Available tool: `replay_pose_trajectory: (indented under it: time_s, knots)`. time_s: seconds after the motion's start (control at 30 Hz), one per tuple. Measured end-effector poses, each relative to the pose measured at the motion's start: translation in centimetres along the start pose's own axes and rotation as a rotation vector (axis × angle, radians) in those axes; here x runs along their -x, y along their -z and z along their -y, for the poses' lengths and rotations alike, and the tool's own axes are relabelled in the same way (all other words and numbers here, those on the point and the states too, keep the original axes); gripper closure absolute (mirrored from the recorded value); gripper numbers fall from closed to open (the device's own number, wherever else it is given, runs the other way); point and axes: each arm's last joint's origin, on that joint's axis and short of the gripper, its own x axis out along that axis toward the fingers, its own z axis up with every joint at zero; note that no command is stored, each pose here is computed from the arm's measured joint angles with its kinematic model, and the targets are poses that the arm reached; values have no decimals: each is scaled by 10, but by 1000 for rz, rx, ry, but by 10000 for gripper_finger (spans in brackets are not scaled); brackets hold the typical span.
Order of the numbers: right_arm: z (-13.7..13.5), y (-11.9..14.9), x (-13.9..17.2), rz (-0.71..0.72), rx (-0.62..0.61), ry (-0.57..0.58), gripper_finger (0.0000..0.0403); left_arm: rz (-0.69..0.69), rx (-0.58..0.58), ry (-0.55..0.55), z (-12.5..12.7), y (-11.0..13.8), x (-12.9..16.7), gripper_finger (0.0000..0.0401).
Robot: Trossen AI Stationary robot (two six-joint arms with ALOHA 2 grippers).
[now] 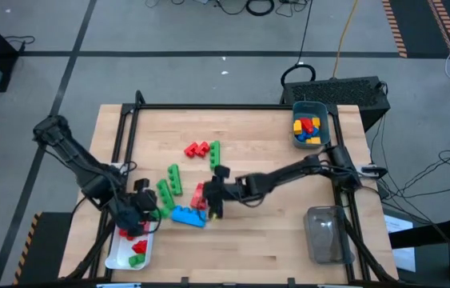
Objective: Sort blocks by size
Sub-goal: Put the two stud green game piece into the white bin
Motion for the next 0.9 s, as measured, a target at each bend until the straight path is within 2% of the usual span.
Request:
replay_pose_trajectory:
  time_s: [0.17, 0.33, 0.5, 0.6, 0.77, 0.9]
  knots:
    - [55, -3, -15, -43, -22, 77, 204, -123, 72, 101, 10, 13, 5, 311]
    - [113, -4, -25, -72, -4, -5, 204, -236, 144, 180, 20, 25, 9, 311]
    - [155, -10, -26, -78, 98, -1, 204, -366, 228, 217, 29, 37, 12, 311]
    - [168, -25, -32, -70, 151, -32, 204, -439, 267, 223, 35, 43, 11, 299]
    - [175, -44, -52, -173, 257, -62, 204, -490, 301, 204, 41, 48, 8, 273]
    - [183, -50, -62, -270, 318, -88, 204, -501, 317, 186, 43, 50, 4, 268]
